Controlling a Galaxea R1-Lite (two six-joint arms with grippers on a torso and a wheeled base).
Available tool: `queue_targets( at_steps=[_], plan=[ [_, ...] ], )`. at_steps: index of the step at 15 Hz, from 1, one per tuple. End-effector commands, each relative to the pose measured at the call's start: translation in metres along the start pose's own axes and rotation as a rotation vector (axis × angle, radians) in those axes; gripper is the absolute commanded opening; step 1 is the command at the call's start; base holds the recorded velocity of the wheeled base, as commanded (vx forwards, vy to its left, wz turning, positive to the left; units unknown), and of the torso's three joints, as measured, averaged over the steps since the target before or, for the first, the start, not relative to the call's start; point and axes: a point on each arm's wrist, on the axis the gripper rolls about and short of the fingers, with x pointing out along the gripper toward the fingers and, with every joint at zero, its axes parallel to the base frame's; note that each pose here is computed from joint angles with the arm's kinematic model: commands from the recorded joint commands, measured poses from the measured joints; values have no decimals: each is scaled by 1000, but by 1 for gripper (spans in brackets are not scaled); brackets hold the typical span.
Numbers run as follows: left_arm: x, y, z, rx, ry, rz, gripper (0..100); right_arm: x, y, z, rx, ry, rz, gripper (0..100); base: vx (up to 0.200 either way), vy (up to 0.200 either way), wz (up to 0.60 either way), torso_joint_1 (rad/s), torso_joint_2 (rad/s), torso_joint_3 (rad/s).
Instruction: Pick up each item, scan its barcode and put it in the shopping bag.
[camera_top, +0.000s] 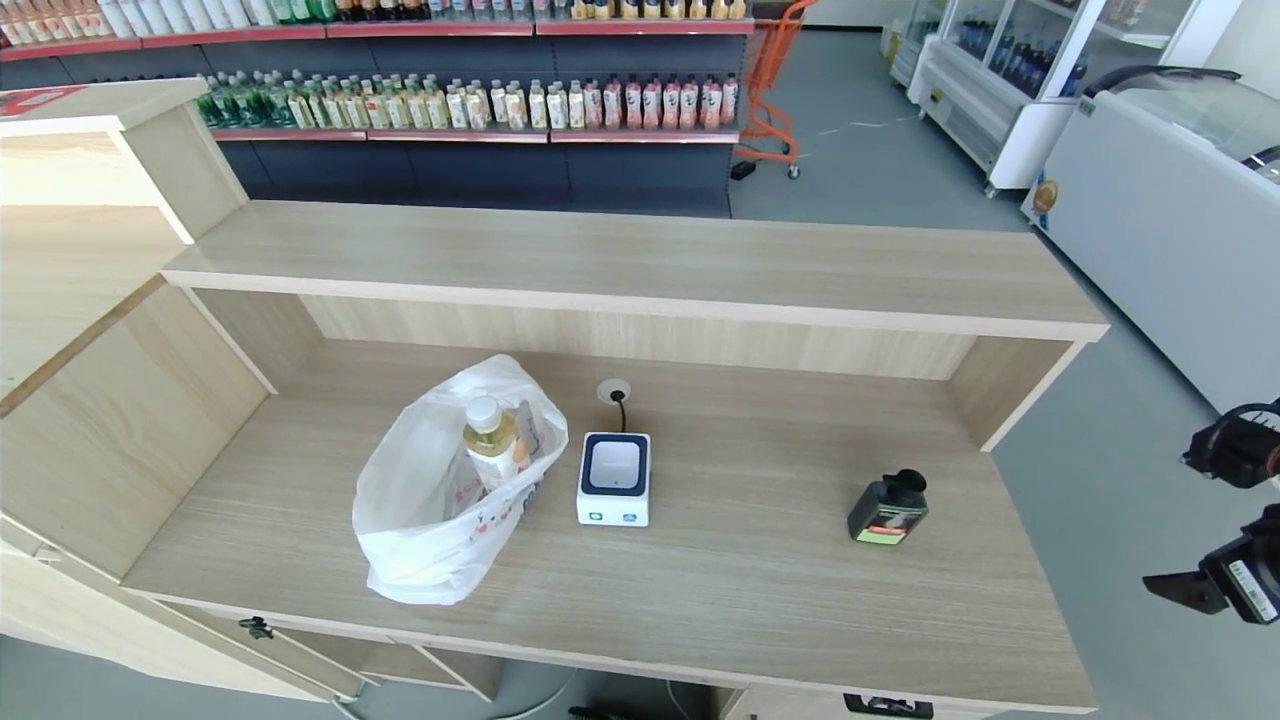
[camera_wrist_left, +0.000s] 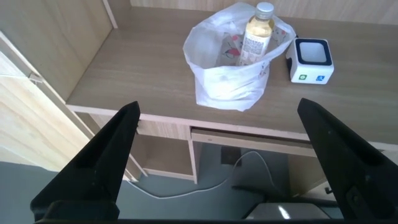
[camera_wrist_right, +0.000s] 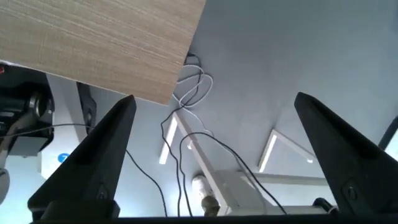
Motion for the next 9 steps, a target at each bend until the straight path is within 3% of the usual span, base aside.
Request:
queue_targets(
  at_steps=[1,3,6,9],
  plan=[
    [0,0,0,0,0,0,100,29,18,6,-71,39,108,100,0,0,0,0,0,0],
    [0,0,0,0,0,0,100,53,32,14,-125,1,141,100,0,0,0,0,0,0],
    [0,0,0,0,0,0,100,99,51,33,-188,-134,155,100,0,0,0,0,0,0],
    [0,0,0,0,0,0,100,121,67,44,-219,-163,230,100,0,0,0,0,0,0]
  ],
)
